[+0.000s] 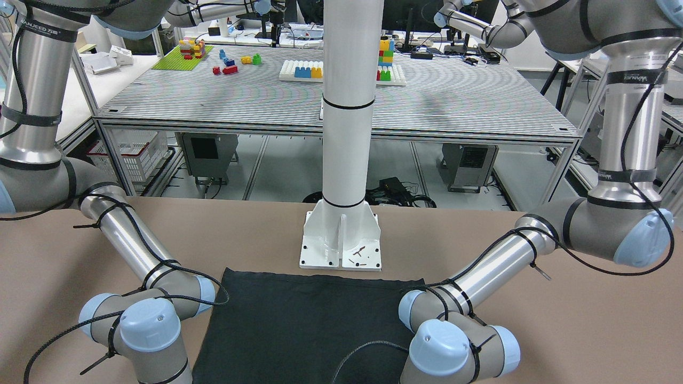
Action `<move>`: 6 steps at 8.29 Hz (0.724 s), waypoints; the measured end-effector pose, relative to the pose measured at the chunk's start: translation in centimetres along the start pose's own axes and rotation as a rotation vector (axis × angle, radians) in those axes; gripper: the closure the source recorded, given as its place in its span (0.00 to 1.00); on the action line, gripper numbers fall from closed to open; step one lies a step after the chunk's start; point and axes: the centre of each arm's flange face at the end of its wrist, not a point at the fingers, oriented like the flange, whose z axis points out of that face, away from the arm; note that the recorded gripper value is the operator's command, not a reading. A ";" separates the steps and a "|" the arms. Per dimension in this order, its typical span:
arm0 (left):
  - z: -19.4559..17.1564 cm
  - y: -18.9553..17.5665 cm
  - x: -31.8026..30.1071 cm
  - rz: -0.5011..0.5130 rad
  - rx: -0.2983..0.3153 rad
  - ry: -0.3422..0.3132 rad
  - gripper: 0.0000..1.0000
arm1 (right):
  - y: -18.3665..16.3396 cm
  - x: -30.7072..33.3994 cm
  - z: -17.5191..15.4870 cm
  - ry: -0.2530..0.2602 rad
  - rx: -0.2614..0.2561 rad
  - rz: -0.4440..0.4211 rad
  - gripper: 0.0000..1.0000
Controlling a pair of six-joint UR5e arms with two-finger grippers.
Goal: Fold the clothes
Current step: 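Fold both sleeves inward toward the shirt center with both grippers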
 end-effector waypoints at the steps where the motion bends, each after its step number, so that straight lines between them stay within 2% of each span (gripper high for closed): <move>1: -1.2 4.0 -0.7 -0.010 0.008 0.026 0.07 | 0.2 -0.2 0.0 -0.004 -0.002 0.004 0.05; 3: -5.2 10.9 -4.6 -0.045 0.009 0.069 0.06 | 1.3 0.2 -0.8 -0.017 -0.004 0.017 0.05; 4: -7.1 13.2 -6.2 -0.082 0.000 0.085 0.06 | 3.7 1.3 -2.1 -0.030 -0.016 0.041 0.06; 6: -9.7 15.5 -8.8 -0.140 -0.007 0.079 0.06 | 11.3 4.5 -7.7 -0.040 -0.063 0.165 0.12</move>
